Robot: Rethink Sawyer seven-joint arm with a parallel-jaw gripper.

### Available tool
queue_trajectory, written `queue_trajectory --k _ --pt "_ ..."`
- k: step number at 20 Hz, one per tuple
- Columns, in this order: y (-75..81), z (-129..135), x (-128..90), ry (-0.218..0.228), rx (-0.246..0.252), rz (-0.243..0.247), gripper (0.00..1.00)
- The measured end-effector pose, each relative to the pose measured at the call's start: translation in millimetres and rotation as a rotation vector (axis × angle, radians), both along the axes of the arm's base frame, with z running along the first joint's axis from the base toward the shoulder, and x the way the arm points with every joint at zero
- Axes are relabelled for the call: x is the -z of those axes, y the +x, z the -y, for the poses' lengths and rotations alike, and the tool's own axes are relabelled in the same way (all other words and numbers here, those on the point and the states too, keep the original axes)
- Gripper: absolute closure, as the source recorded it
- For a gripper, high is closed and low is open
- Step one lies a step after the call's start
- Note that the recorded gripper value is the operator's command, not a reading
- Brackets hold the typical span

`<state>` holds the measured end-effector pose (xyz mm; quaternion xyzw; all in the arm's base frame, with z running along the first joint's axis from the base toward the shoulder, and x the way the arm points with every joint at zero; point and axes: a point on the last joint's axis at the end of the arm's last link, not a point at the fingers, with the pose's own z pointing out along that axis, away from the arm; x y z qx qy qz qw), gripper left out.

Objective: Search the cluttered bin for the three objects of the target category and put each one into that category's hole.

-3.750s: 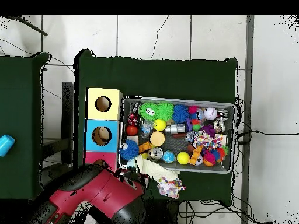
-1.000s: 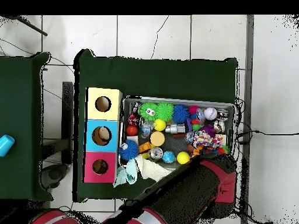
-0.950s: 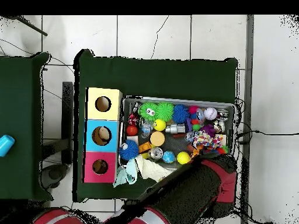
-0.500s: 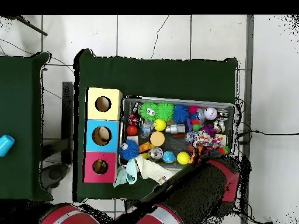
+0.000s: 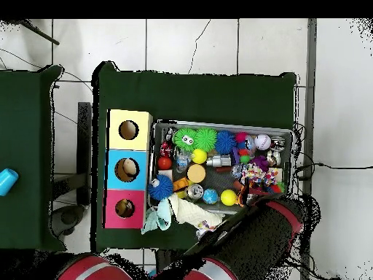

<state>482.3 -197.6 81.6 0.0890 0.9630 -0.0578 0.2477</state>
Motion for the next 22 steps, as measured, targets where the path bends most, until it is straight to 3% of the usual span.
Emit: queue_trajectory --k 5,10,14,22 --pt "9.0 0.2 3.7 -0.048 -0.045 0.039 0.00" --pt "10.2 1.7 10.1 -0.102 -0.113 0.035 0.00" --pt "5.8 6.5 14.6 -0.114 -0.124 0.020 0.00" --pt "-4.6 26.1 26.8 -0.114 -0.095 -0.005 0.00"
